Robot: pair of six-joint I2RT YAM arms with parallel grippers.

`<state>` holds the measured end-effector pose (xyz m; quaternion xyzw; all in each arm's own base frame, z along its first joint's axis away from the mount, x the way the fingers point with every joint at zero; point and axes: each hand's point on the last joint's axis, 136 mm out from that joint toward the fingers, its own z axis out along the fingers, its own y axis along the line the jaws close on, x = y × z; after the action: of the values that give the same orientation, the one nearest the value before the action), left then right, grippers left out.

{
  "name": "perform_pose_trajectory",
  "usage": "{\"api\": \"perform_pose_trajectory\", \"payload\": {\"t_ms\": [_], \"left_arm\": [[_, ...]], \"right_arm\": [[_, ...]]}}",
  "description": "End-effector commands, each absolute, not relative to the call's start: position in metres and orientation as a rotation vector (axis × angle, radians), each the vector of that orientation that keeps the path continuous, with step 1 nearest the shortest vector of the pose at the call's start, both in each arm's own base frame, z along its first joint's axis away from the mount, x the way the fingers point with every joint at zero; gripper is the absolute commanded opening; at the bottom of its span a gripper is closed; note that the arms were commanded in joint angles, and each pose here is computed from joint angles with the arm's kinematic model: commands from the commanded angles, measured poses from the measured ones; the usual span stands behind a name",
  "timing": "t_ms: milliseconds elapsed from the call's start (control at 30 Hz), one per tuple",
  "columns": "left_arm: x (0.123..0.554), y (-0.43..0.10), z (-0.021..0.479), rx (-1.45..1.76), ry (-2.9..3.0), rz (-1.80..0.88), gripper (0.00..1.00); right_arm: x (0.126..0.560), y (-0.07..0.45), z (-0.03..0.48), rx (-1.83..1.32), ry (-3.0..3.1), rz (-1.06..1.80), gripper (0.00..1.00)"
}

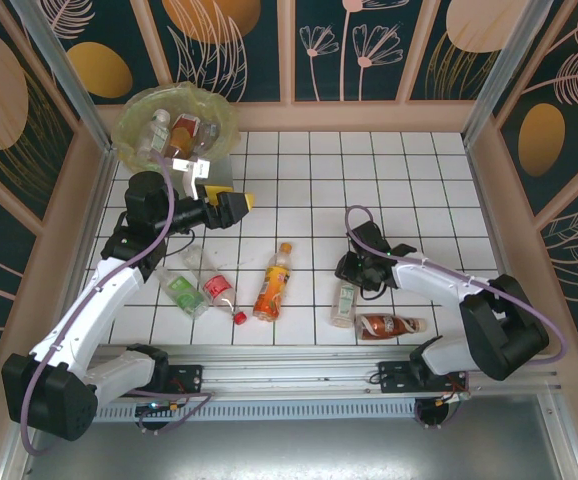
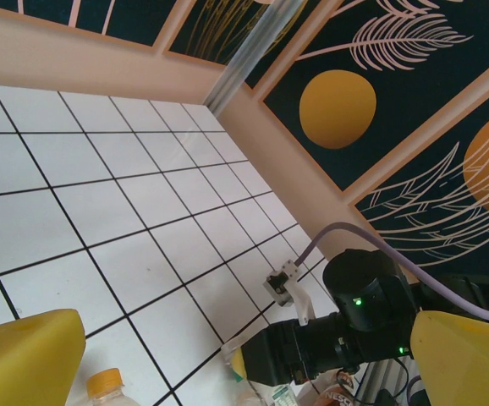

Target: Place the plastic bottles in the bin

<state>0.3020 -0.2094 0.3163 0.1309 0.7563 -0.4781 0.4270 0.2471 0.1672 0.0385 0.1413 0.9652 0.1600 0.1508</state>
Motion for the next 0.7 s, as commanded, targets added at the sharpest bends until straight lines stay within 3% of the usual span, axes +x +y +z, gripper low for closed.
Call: {"api": "perform_pose_trajectory", "payload": {"t_ms": [0,200,667], "left_arm": [[0.298,-0.213,0.318,0.344,1.877,-1.210,0.99],[0.293,-0.222,0.308,0.359,1.894,-1.273,0.99],[0.265,-0.261,0.290,0.511,1.758,-1.455,0.99]], "right_arm": [[0.260,0.168,0.048,0.351,2.729,0.426,0.41],[0.287,0.183,0.085,0.220,2.580,0.517,0.40],[0.328,0.247,0.263,-0.154,2.058,0.931,0.40]]}}
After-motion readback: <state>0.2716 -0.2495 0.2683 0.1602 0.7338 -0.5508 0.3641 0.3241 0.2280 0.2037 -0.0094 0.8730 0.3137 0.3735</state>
